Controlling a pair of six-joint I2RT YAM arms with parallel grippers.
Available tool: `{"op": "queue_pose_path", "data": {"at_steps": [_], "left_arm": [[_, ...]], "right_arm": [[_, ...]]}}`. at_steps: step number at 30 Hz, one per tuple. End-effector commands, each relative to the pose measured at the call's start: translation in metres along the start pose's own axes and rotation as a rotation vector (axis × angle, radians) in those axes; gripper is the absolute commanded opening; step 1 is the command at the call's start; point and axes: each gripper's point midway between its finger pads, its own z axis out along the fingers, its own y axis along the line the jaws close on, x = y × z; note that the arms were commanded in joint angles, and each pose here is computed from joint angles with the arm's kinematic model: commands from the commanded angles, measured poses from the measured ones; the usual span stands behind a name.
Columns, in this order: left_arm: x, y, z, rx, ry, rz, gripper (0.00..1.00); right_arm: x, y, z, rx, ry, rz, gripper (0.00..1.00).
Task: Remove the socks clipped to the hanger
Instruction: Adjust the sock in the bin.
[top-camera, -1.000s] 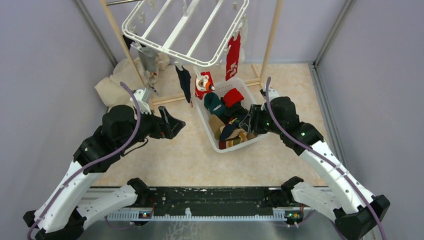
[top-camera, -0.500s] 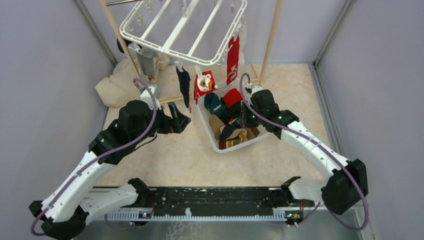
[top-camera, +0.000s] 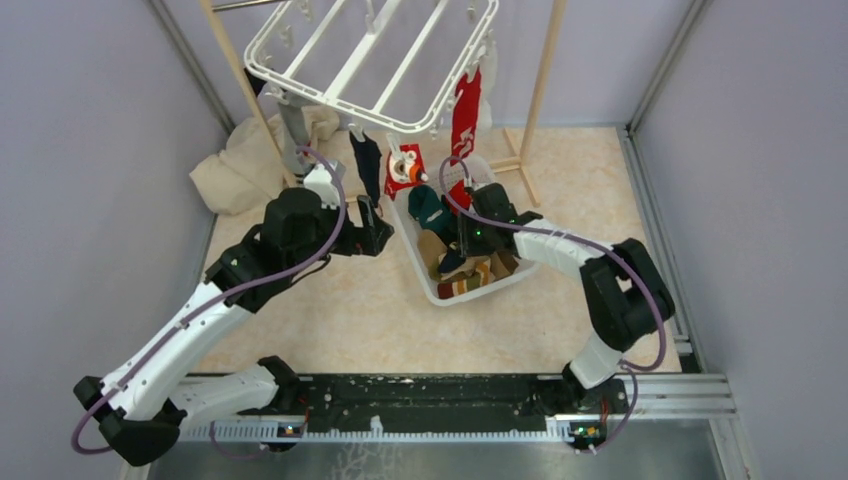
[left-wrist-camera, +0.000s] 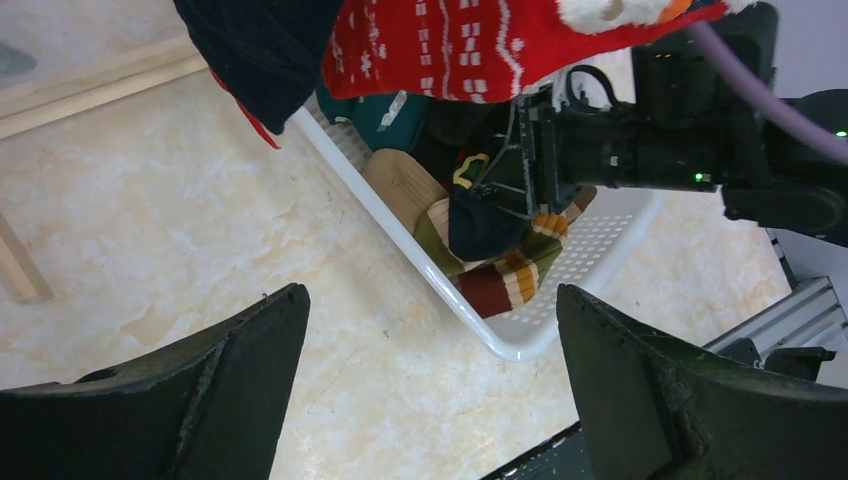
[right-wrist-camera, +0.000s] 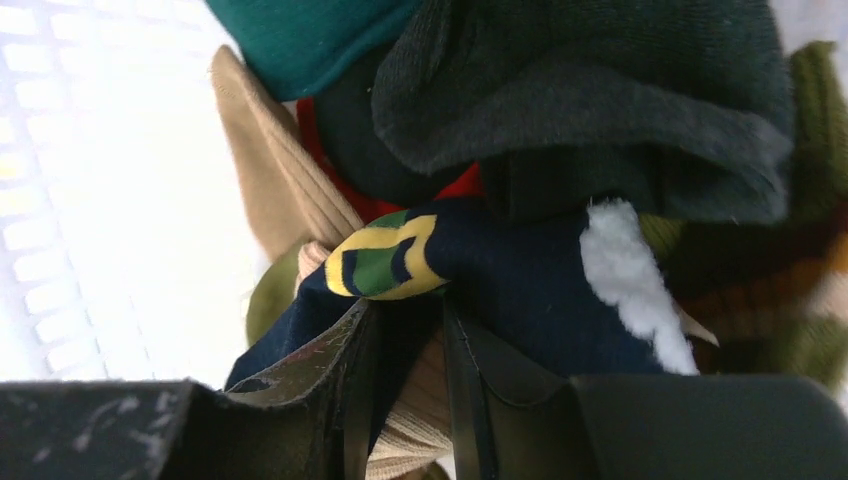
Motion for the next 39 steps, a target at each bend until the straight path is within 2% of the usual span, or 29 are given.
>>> {"op": "queue_pose_path", "data": {"at_steps": [1,4,7,13,17,26,33,39], "left_arm": [[-0.019,-0.004,0.002,0.013,-0.06,0.018,0.99],[-0.019,-0.006,0.004,0.023,-0.063,0.011,0.99],[-0.019,-0.007,0.005,0.027,-0.064,0.008,0.99],[-0.023,-0.007,0.001,0.029,-0.077,0.011,0.99],[-0.025,-0.005,-0.003,0.025,-0.093,0.015,0.99],[-0.018,-0.001,0.0,0.011,-0.072,0.035,0.99],[-0.012,0.013,-0.012,-0.032,-0.072,0.039,0.99],[0.017,0.037,-0.021,-0.104,-0.022,0.029,0.99]], "right_arm": [[-0.022,0.022,0.022,-0.095,-0.065,-0.004,0.31],[-0.02,0.022,0.021,-0.102,-0.068,-0.011,0.32],[-0.034,0.029,-0.007,-0.118,-0.136,-0.024,0.36],[-0.064,0.043,-0.091,-0.141,-0.27,-0.066,0.58],[-0.065,0.048,-0.135,-0.154,-0.31,-0.085,0.65],[-0.066,0.056,-0.17,-0.212,-0.392,-0.064,0.67],[-0.093,0.082,-0.195,-0.315,-0.471,-0.053,0.64],[-0.116,0.114,-0.214,-0.434,-0.511,-0.03,0.59]]}}
